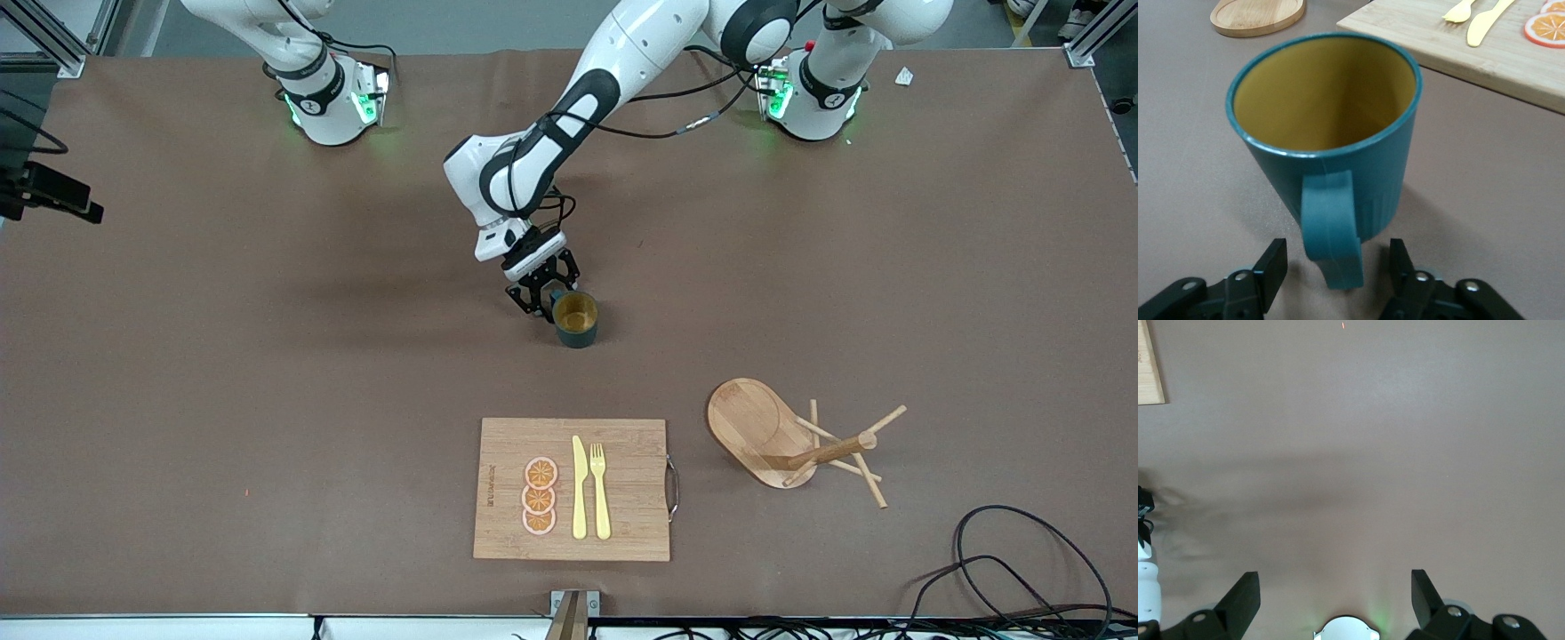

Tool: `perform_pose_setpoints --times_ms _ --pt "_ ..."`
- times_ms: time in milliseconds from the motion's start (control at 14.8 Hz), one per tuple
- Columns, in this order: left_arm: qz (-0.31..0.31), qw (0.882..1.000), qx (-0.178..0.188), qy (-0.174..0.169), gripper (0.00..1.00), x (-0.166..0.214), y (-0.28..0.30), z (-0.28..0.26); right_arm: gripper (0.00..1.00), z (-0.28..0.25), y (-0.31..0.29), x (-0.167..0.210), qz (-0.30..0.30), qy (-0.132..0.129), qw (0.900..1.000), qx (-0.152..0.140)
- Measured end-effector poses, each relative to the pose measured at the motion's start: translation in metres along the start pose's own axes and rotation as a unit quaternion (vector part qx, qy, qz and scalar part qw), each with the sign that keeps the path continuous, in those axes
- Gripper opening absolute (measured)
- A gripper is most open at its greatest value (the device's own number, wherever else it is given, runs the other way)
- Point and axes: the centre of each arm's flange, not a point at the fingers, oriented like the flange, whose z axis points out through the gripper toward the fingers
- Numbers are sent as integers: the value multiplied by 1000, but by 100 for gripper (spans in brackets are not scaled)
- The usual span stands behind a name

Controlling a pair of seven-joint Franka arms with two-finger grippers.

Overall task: Pass cup and hang on rack
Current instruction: 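Close the left gripper on the mug handle, then lift the mug with the left gripper and carry it toward the rack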

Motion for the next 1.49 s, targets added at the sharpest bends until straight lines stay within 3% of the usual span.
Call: perform_pose_setpoints --times_ms 136,475,678,746,1153,1492 --pt "0 1000 -2 0 60 0 1 -2 100 -7 0 -10 -1 7 1000 1" --pt "4 1000 -3 0 54 0 1 -3 100 -12 1 -20 -1 12 1000 2" --pt "17 1000 -4 1 26 1 2 -3 100 -5 1 -18 -1 7 1000 2" --pt "19 1000 -5 2 21 2 3 -4 100 -5 0 -18 -1 7 1000 2" --pt "15 1000 -15 -12 21 24 12 -23 100 -5 -1 -18 -2 7 1000 2" --pt "-10 993 0 -116 21 121 26 -52 100 -5 -2 -18 -3 9 1000 2"
